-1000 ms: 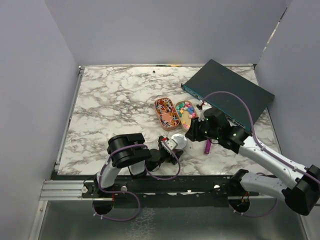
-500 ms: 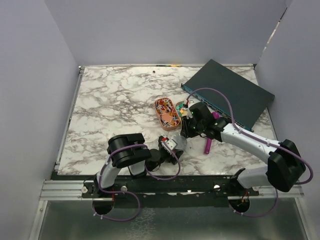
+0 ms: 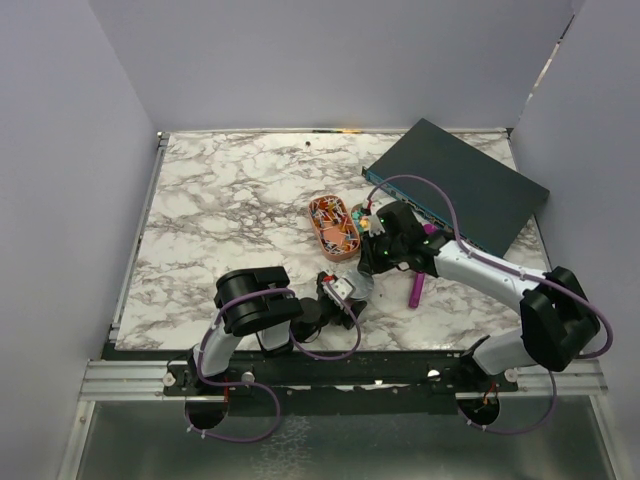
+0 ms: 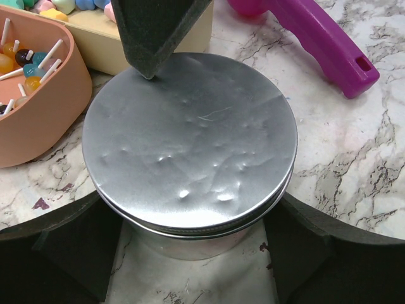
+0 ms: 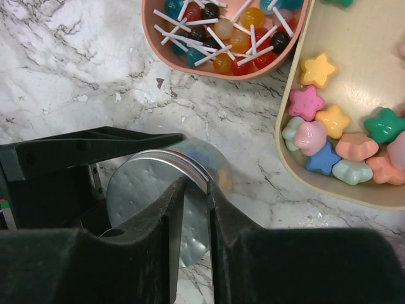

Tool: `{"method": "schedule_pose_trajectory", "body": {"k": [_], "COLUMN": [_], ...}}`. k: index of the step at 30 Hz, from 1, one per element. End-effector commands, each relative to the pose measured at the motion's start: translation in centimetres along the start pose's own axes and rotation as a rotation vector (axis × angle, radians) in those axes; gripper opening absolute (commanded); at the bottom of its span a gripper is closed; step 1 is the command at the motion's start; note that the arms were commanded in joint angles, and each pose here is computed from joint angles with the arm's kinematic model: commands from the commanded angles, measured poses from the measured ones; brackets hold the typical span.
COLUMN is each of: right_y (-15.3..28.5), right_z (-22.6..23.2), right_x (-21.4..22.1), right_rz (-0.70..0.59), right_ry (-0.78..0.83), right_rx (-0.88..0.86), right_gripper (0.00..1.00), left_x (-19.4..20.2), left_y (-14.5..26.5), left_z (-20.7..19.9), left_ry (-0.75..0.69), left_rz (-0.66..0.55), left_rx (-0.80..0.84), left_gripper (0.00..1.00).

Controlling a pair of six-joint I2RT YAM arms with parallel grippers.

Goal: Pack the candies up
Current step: Screw the bottle lid onto the packing bottle.

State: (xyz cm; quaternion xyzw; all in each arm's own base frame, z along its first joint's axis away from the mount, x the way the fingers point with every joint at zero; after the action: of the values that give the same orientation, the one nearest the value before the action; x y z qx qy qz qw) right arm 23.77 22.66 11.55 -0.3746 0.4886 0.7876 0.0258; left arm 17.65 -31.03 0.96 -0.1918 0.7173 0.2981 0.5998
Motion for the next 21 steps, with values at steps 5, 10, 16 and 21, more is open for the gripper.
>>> {"method": "schedule_pose_trajectory", "body": {"k": [5,10,16,21], "right_y": [-0.8,-0.5,-0.1,0.2], "right_z": [0.8,1.0,1.5,1.7], "right_x": [3.0,4.5,6.4,7.8], "right_rz": [0.078,0.097,0.125,0.150], "right_ry": [-0.012,-0.037,-0.078,-0.115], "right_rx": [-0.105,-0.128,-0.155,-0.157], "right_gripper": [0.20,0.15,0.09,0.08], "left_x": [4.2,4.2,4.1,3.9], "left_y": [3.4,3.4,3.4,3.3], "left_z": [-0.9,-0.8,-0.6,-0.4], "left_ry": [0.113,0.115,0.119,0.122], "left_rz": [0.089,0.089,0.085,0.080], "left_rx": [0.110,0.106,0.094,0.086], "left_gripper": [0.41,0.41,0.41,0.41]}}
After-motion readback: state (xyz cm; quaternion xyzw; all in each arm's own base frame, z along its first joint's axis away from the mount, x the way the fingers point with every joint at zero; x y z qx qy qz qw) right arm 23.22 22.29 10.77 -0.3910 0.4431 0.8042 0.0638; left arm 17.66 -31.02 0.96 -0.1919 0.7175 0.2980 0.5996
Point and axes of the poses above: each gripper's point midway between its finger pads, its own y axis back along the fingers, its own z axis along the line the jaws close on, x = y × z, the point moved 4 cm from there along y, back along the fingers, and after that the axes turned 5 degrees about y, right-handed, at the moved point
